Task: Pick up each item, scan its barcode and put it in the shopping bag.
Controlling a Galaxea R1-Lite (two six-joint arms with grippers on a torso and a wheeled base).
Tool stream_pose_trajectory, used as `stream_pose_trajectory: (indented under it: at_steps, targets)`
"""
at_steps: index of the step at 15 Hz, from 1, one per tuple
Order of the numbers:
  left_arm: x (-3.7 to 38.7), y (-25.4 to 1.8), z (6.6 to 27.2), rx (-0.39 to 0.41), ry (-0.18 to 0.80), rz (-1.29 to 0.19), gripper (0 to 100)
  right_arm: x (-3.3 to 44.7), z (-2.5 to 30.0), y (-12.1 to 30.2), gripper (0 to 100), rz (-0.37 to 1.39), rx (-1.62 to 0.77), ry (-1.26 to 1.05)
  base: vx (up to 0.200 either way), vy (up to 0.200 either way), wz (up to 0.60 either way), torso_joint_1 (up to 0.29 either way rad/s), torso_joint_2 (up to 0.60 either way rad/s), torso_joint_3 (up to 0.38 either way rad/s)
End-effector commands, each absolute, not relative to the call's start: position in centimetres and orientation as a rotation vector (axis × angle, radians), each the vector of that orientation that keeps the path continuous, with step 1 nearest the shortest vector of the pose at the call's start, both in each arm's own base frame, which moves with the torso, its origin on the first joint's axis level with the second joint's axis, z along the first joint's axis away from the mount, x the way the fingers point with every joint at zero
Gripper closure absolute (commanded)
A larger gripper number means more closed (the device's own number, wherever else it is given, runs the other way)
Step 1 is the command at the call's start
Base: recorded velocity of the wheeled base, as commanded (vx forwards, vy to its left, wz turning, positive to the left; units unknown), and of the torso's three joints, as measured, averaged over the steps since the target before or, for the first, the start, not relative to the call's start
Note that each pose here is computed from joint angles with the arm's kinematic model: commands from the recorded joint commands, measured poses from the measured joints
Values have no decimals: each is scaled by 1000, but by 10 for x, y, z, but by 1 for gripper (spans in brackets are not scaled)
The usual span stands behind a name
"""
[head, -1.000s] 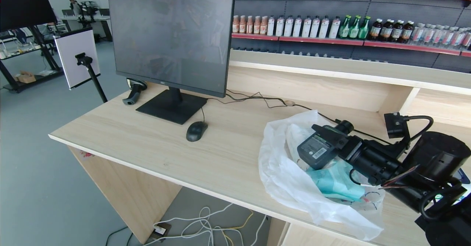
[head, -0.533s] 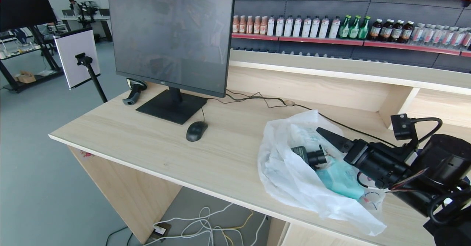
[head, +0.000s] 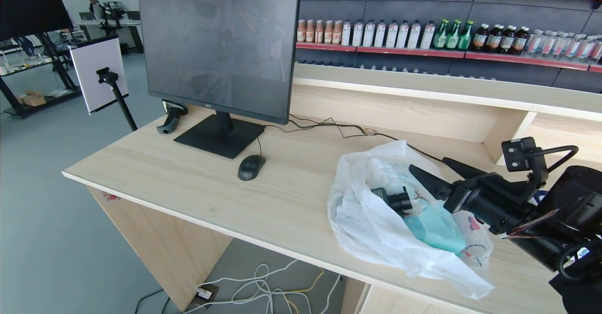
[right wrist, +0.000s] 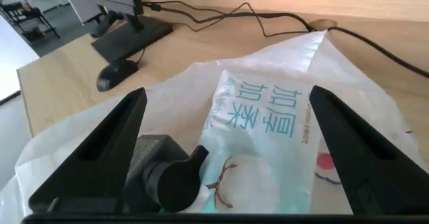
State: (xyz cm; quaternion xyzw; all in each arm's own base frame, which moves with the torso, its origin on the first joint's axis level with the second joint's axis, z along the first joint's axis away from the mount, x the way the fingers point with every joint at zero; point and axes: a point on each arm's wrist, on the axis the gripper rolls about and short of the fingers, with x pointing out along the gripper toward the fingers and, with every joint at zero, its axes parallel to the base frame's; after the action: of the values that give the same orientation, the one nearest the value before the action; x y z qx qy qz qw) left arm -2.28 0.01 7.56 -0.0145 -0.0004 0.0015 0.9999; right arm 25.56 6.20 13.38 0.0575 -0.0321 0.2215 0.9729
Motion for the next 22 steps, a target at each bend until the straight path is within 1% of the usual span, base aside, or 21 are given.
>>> stream_pose_trajectory:
  at_steps: [1,2,3,5,10,15,16,18,19,20,22]
  targets:
    - [-23,0,76,-29,-2,3,0,248,148,56,0,430,57,-134,0,0,0,0,0,0]
    - [-23,0,76,-28,-2,5,0,238,155,50,0,364,-15,-174,0,0,0,0,0,0]
    - [-23,0,76,-29,-2,3,0,231,158,48,0,332,-29,-184,0,0,0,0,0,0]
    - [-23,0,76,-29,-2,3,0,200,162,40,0,266,-69,-200,0,0,0,0,0,0]
    - [-23,0,76,-29,-2,3,0,147,158,30,0,251,-116,-215,0,0,0,0,0,0]
    - [-23,0,75,-26,0,3,0,138,166,28,0,156,-54,-255,0,0,0,0,0,0]
    - [-23,0,76,-26,-2,3,0,129,165,25,0,116,-8,-223,0,0,0,0,0,0]
    - [-23,0,75,-26,0,3,0,94,158,20,0,136,-11,-116,0,0,0,0,0,0]
    - [-23,0,75,-26,0,3,0,73,148,18,0,177,-34,-44,0,0,0,0,0,0]
    - [-23,0,75,-26,0,3,0,43,133,12,0,232,-87,10,0,0,0,0,0,0]
    - [-23,0,75,-26,0,3,0,3,100,-1,0,247,-138,70,0,0,0,0,0,0]
